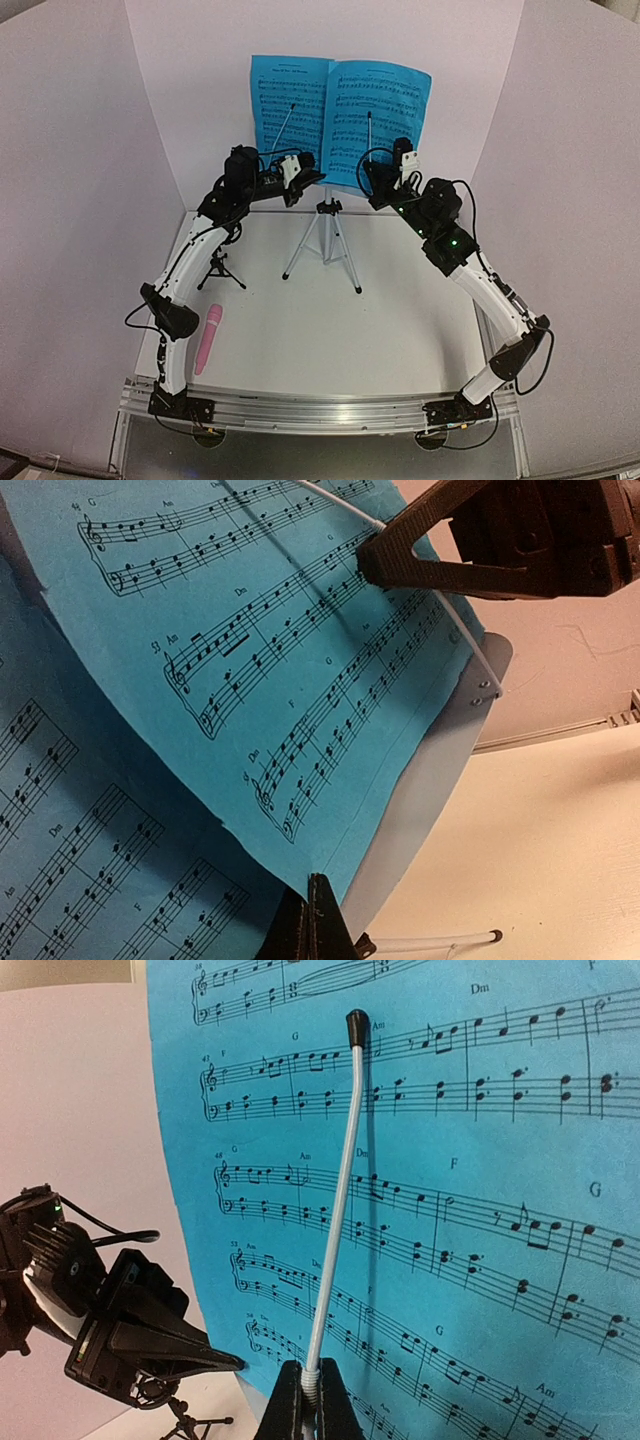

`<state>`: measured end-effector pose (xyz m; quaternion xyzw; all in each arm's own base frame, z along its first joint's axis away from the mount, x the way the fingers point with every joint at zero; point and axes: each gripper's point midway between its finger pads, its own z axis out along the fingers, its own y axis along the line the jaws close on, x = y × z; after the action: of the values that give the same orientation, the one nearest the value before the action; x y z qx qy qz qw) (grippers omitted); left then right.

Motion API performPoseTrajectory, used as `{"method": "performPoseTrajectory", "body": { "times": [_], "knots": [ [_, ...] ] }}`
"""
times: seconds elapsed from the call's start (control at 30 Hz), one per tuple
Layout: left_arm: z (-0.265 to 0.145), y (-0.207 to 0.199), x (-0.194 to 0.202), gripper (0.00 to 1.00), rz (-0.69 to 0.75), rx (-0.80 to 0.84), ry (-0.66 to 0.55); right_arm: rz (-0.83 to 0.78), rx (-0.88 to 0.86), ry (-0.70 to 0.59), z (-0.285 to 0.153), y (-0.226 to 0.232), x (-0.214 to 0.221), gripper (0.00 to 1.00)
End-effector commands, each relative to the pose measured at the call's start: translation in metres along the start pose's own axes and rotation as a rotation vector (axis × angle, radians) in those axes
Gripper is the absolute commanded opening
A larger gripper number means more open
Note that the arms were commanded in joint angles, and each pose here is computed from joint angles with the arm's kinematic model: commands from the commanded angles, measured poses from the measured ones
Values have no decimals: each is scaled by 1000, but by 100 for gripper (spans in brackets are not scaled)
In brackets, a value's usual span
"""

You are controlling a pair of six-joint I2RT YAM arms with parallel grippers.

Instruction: Set up the instrument practice props

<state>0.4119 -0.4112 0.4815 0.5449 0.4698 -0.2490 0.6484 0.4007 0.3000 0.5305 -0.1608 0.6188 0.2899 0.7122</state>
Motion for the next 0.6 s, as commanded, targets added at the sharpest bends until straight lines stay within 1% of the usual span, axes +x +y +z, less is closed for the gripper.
{"method": "performPoseTrajectory", "body": {
  "times": [0.0, 0.2, 0.57],
  "knots": [
    [-3, 0, -25, 0, 16, 4, -70, 27, -45, -65, -12, 12, -28, 0],
    [0, -2, -19, 0, -11, 4, -54, 25, -44, -63, -12, 12, -27, 0],
    [-6, -1, -4, 0, -1, 15, 0, 27, -44, -62, -11, 12, -26, 0]
  ]
}}
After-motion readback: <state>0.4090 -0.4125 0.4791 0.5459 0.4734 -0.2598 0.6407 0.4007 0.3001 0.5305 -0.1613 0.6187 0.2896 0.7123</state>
